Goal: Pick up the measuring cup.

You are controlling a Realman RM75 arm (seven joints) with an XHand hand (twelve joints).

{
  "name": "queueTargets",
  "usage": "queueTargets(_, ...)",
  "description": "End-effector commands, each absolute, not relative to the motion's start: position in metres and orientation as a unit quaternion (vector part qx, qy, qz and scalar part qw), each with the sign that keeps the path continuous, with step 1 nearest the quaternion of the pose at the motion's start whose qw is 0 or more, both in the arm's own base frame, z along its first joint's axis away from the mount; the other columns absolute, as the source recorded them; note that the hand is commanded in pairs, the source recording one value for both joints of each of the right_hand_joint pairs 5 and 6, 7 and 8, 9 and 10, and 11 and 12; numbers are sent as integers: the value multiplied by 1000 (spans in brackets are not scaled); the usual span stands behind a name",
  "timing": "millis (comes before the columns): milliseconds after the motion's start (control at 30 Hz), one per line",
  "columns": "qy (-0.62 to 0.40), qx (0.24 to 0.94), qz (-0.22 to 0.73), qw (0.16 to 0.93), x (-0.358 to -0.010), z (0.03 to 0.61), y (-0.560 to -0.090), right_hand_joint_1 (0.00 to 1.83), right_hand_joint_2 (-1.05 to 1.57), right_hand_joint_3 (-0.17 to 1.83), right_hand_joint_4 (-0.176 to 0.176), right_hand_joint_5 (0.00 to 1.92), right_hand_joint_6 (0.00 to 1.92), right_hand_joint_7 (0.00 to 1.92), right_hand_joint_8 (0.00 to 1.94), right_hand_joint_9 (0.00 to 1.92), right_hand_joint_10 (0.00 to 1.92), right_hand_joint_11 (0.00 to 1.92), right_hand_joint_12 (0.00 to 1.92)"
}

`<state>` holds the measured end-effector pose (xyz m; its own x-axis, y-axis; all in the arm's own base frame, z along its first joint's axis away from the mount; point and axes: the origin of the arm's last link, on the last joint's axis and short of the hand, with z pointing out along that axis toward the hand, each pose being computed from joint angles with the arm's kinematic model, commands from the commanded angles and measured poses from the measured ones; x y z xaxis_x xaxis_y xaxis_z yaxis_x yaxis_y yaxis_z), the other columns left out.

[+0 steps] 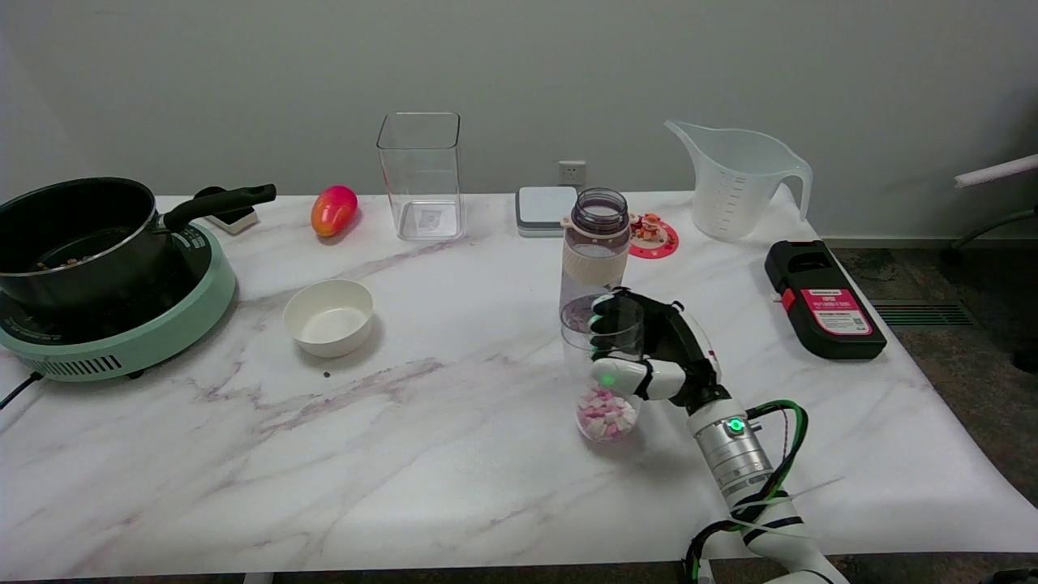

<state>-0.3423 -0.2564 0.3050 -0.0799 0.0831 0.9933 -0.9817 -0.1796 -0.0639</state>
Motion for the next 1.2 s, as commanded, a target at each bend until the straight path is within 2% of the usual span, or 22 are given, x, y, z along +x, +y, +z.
queueTargets(33, -372, 478, 626, 491, -334, 352, -227, 1247, 1191, 531, 0, 1314, 1314, 1491, 1491, 1436, 1436, 1178, 1178)
queueTargets(400, -280, 452, 664, 525, -314, 397, -217, 1246, 1245, 523, 0, 1318, 1318, 1511, 1511, 1460, 1460, 1202, 1202)
queueTargets(800, -193, 478, 649, 560, -266, 455, -219, 1269, 1267, 545, 0, 1309, 1309, 1531, 1531, 1493, 1493, 1225, 1225)
queueTargets(1200, -154, 536, 597, 577, -208, 484, -268, 1285, 1274, 592, 0, 1304, 1304, 1527, 1527, 1490, 1490, 1230, 1230)
